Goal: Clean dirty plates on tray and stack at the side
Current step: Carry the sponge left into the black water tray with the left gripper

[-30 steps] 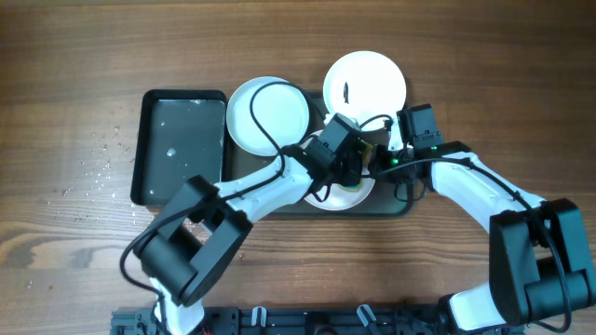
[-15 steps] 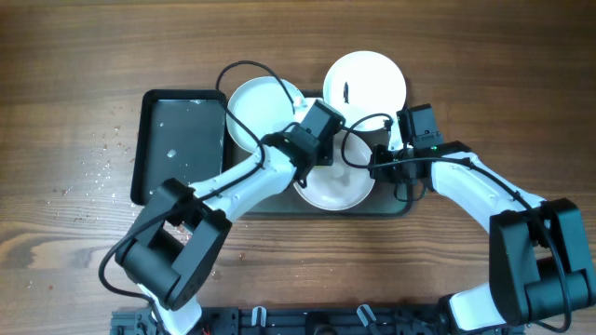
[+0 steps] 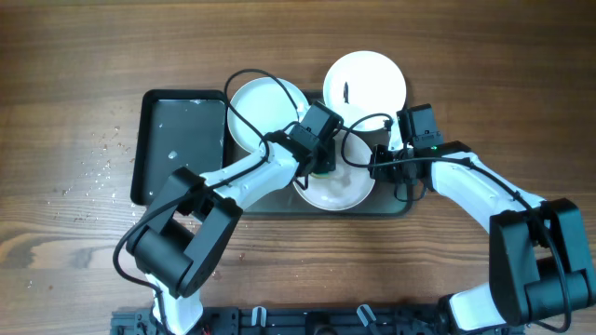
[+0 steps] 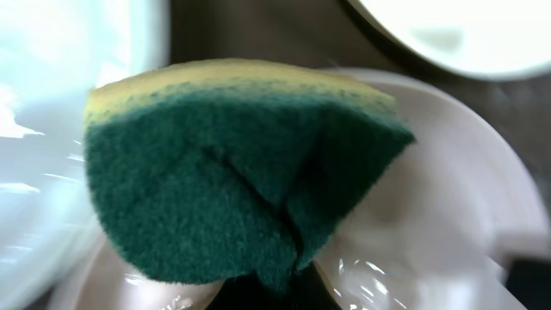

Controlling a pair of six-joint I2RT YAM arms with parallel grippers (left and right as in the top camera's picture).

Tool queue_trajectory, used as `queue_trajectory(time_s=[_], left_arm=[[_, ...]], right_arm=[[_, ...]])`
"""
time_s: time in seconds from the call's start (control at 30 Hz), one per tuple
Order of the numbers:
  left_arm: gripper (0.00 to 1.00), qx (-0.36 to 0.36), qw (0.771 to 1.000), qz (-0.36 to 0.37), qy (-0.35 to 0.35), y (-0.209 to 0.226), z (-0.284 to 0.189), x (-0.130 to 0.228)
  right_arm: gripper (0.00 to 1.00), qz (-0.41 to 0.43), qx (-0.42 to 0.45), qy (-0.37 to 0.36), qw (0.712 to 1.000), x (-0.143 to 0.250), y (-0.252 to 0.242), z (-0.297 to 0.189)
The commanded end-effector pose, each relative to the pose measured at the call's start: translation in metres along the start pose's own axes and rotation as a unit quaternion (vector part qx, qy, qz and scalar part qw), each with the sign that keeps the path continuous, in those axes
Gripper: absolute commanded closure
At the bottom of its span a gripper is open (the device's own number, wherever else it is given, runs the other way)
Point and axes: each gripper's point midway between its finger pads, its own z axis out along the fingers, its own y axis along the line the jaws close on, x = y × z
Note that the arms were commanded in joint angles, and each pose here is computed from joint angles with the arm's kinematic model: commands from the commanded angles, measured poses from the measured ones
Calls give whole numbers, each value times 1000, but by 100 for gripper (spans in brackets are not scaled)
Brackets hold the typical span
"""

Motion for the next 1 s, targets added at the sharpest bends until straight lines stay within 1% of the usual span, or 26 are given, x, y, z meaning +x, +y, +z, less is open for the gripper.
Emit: queue_trajectory(time_s=[0.0,0.1,0.27,0.37,0.43,0.57,0.7,0.8,0.83,0.97], left_arm=[[96,134,988,11,82,-50,-2,30],[96,189,978,18,85,-70,-10,28],[96,208,975,22,69,-79,-22,12],[96,208,977,18,30,-76,-41,-11],[96,184,983,8,-7,-63,-54,-31],[96,109,991,-26,-67,-18,-79,-63],[96,31,992,-68,-100,40,-104,-81],[96,1,991,-84,-103,77,-119,-87],[96,-29,987,-123,-100,115,-129,-87],[96,-73,975,-194,-78,178,-140,-77]], right_arm=[[87,-14,-24,-9,1000,-8,14,-7],[87,-14,-24,-9,1000,-8,14,-7],[86,-14,-24,-9,1000,-8,14,-7],[79,-14,-24,-9,1000,-8,14,-7],[74,-14,-24,-9,1000,-8,14,-7],[65,-14,-24,-9,1000,-8,14,-7],[64,-14,-24,-9,1000,-8,14,-7],[64,-14,-24,-9,1000,-8,14,-7],[64,-14,-23,-9,1000,-8,14,-7],[64,-22,-21,-6,1000,-6,13,-6]])
